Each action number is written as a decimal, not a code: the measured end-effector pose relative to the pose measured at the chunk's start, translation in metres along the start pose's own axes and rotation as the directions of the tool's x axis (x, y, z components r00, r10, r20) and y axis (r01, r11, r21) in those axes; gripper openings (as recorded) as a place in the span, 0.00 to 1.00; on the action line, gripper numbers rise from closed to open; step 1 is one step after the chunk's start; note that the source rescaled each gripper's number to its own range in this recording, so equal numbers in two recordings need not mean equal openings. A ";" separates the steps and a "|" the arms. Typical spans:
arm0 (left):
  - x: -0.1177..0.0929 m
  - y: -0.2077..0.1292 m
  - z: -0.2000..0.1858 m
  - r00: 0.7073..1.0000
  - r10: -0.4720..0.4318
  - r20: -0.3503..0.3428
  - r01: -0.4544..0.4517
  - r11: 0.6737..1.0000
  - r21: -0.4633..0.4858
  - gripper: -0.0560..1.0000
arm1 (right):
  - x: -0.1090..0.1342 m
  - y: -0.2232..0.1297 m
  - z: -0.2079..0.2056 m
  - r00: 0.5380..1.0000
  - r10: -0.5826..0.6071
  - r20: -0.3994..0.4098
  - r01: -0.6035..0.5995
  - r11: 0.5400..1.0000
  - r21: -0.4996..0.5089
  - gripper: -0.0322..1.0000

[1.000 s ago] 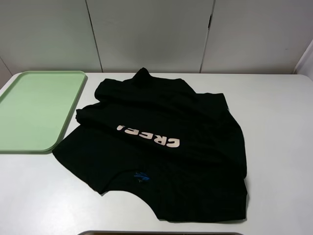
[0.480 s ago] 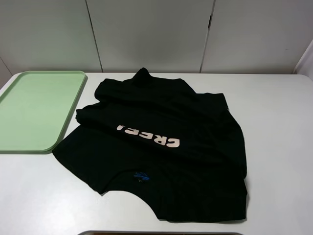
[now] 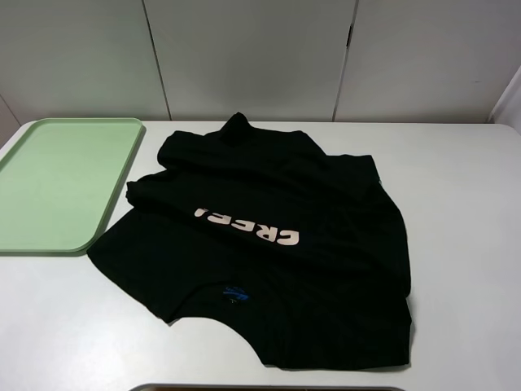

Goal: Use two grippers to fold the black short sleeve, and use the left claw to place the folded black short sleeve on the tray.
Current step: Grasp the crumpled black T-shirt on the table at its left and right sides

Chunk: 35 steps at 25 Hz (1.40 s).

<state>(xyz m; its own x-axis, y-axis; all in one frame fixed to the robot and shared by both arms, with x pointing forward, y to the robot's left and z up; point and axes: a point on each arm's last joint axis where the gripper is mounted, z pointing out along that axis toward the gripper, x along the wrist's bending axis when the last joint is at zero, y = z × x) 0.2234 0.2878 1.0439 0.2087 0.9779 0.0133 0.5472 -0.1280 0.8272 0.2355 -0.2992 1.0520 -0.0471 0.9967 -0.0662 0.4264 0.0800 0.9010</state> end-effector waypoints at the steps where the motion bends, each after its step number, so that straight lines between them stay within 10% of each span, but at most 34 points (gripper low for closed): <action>1: -0.002 0.001 0.001 0.999 -0.001 0.039 0.001 1.000 0.008 1.00 | 0.001 0.000 0.000 1.000 0.001 -0.006 -0.001 1.000 0.000 0.99; 10: -0.008 0.039 0.015 0.977 -0.040 0.211 0.034 0.999 0.035 0.99 | 0.010 0.014 0.017 0.976 -0.092 -0.197 0.113 0.989 0.097 0.99; 16: -0.007 0.083 0.045 0.941 0.052 0.333 -0.151 0.949 0.277 0.97 | 0.026 0.041 0.042 0.909 -0.162 -0.383 0.212 0.973 0.091 0.99; 35: -0.007 0.114 0.155 0.853 0.079 0.515 -0.362 0.801 0.477 0.95 | 0.077 0.019 0.187 0.618 -0.377 -0.690 0.701 0.661 0.267 0.99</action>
<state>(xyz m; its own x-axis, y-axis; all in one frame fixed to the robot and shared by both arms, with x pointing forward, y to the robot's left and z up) 0.4104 0.2408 1.0512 0.6393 0.7390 -0.2126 0.7489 -0.5357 0.3900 0.4090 -0.2178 0.9841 -0.8127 0.5764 -0.0850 0.4902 0.7553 0.4349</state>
